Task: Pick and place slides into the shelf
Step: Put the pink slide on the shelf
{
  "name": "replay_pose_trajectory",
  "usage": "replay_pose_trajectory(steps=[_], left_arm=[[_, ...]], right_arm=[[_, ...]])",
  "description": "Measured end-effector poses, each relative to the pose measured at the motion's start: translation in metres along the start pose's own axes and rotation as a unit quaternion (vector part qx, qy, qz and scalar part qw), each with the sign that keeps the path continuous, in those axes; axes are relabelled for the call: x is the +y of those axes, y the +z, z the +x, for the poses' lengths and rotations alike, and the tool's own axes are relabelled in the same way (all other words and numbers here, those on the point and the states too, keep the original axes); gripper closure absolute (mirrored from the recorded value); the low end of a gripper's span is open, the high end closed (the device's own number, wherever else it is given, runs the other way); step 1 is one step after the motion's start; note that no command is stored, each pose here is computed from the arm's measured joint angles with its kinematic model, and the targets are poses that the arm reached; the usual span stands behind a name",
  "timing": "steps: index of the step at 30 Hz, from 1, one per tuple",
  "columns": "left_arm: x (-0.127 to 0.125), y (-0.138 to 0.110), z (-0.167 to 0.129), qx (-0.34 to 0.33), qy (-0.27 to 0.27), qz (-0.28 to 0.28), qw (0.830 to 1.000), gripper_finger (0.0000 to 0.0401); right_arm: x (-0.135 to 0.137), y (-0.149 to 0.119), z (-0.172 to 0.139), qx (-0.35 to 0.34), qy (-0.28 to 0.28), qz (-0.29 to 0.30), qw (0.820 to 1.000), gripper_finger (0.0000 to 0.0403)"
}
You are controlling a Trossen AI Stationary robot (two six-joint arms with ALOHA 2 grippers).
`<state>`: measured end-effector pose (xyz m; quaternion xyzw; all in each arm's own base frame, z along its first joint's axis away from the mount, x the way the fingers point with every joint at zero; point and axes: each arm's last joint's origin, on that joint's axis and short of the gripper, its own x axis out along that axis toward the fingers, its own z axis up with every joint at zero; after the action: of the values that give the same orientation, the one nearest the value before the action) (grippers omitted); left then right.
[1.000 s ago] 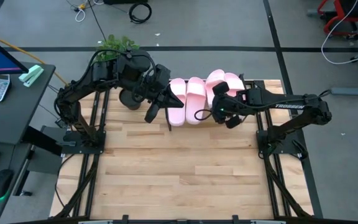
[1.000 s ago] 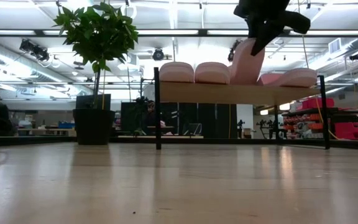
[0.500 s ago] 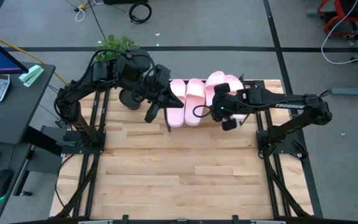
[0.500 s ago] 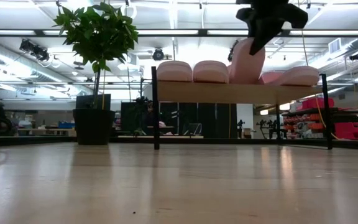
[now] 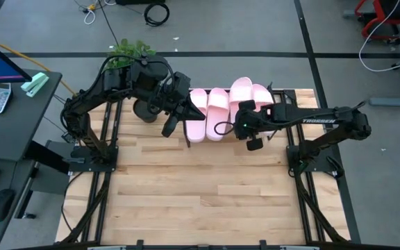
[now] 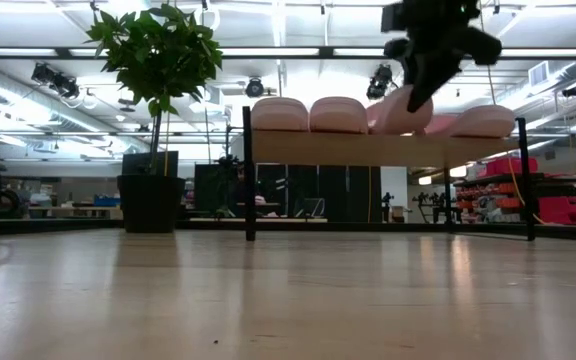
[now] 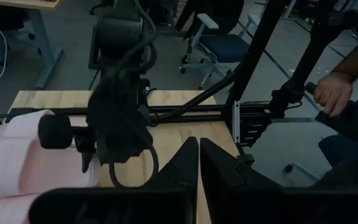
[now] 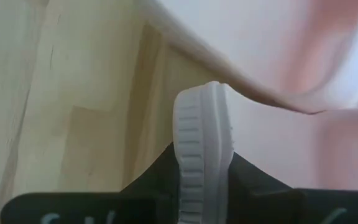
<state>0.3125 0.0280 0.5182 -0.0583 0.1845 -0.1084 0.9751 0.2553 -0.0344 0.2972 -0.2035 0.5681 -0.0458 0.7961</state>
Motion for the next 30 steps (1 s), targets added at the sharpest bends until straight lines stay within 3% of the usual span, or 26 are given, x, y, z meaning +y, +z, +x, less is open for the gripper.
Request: replay_pose_trajectory(steps=[8,14,22,30], left_arm=[[0.0,0.0,0.0,0.001,0.003,-0.002,1.0,0.0387],[0.0,0.0,0.0,0.002,0.004,-0.002,1.0,0.0392],[0.001,0.0,0.0,0.001,0.021,0.0,1.0,0.0379],[0.002,0.0,0.0,0.001,0.03,0.0,1.0,0.0392]], right_arm=[[0.009,-0.006,0.018,0.009,-0.001,-0.007,1.0,0.0329],[0.005,-0.001,-0.006,-0.022,-0.029,-0.013,0.999,0.0333],[-0.004,-0.007,-0.046,-0.096,-0.054,0.049,0.993,0.0333],[-0.004,-0.013,-0.058,-0.121,-0.047,0.086,0.988,0.033]])
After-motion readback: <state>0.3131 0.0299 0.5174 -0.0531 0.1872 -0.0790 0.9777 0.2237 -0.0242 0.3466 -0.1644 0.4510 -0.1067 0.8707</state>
